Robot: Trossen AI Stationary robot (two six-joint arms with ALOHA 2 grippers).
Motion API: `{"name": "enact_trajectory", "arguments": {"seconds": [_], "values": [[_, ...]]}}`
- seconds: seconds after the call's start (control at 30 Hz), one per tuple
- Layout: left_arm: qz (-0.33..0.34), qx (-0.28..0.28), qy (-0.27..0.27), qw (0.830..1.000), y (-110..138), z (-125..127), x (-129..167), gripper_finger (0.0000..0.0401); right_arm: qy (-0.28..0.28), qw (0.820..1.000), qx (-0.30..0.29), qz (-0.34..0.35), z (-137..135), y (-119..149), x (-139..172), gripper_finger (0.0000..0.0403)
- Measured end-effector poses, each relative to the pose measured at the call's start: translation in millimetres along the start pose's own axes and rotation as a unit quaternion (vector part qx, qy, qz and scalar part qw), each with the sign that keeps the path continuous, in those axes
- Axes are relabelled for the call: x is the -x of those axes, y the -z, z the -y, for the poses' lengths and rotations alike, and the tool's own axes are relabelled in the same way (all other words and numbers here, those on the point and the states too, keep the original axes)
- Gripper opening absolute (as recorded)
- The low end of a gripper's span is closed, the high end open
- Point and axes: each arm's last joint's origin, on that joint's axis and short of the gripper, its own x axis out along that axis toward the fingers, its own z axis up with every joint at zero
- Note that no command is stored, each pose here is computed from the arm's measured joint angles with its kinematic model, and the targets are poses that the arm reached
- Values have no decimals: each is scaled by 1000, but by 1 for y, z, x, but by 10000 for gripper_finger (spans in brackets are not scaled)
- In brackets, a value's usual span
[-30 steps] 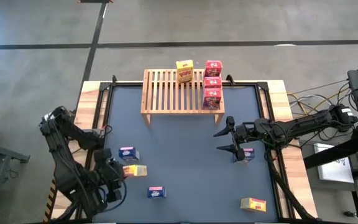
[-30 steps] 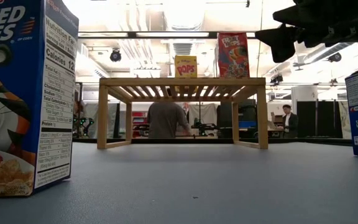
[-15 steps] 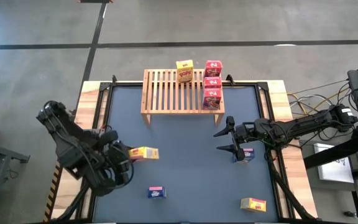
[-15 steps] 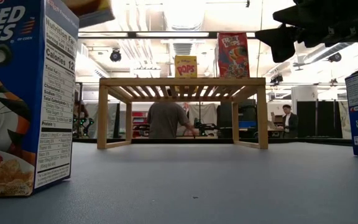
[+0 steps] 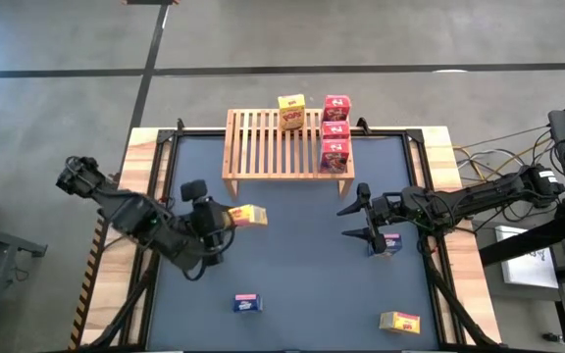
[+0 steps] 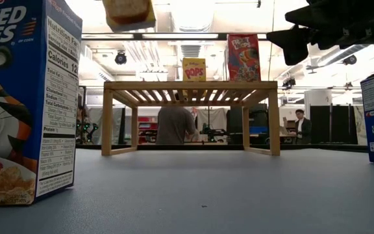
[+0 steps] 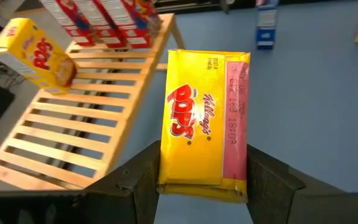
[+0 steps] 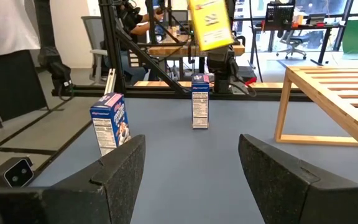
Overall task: Stack cereal on shelf
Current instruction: Put the left yellow cereal box on the shelf aligned with the other yellow cereal box
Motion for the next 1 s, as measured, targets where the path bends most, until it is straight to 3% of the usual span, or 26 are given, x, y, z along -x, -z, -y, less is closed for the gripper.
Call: {"name": "enact_trajectory", "arguments": {"seconds": [0.53,1.0], "values": [[25,-19,-24,999,-33,-42,-41,174,0,1000,1,3,0,-1,0,247],[65,-11,20,998,-54,-121,-83,174,-2,1000,-15,25,0,-5,0,247]]}}
